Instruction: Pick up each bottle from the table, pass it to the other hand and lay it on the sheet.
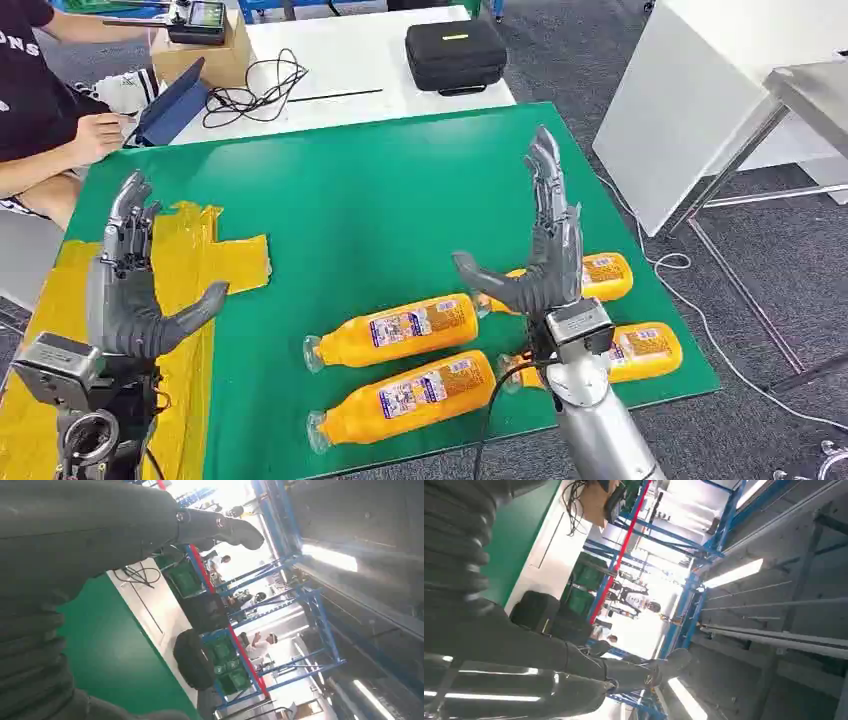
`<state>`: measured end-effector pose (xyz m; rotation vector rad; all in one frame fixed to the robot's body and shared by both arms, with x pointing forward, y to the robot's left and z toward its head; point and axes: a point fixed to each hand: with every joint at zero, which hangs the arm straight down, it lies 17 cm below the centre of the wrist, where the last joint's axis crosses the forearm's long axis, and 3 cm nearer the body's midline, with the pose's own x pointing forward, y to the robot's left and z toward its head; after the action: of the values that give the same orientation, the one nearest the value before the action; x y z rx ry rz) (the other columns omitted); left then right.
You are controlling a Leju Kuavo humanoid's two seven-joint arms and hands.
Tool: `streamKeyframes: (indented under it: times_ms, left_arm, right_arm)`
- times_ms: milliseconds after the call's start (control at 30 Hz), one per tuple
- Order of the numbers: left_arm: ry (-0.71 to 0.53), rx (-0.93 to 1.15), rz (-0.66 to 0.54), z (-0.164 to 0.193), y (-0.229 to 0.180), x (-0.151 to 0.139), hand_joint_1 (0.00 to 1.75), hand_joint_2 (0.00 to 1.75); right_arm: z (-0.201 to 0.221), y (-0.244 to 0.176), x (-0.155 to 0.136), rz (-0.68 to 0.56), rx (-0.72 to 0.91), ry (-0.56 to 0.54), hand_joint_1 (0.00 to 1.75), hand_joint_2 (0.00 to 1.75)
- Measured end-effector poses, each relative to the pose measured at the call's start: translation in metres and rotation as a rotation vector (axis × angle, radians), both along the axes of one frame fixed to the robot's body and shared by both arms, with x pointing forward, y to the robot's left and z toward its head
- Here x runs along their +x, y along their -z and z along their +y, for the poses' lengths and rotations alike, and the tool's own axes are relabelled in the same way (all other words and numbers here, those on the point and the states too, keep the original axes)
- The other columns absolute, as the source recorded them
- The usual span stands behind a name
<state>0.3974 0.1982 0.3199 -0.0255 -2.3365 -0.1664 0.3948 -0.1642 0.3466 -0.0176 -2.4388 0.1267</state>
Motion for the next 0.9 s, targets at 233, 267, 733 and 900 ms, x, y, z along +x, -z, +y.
streamKeyframes:
  times_ms: [233,267,733,900]
  left_arm:
    - [0.0,0.0,0.0,0.0,0.0,0.0,1.73,1.75]
    - [0.0,0.0,0.0,0.0,0.0,0.0,1.73,1.75]
    - [0.0,0.0,0.0,0.0,0.0,0.0,1.75,1.75]
    - [0.0,0.0,0.0,0.0,0.0,0.0,1.75,1.75]
  right_arm:
    - [0.0,0.0,0.0,0.0,0.0,0.0,1.64,1.75]
    - [0.0,0.0,0.0,0.0,0.0,0.0,1.68,1.75]
    - [0.0,0.0,0.0001,0.0,0.0,0.0,1.73,1.75]
    - [0.0,0.0,0.0,0.0,0.0,0.0,1.73,1.75]
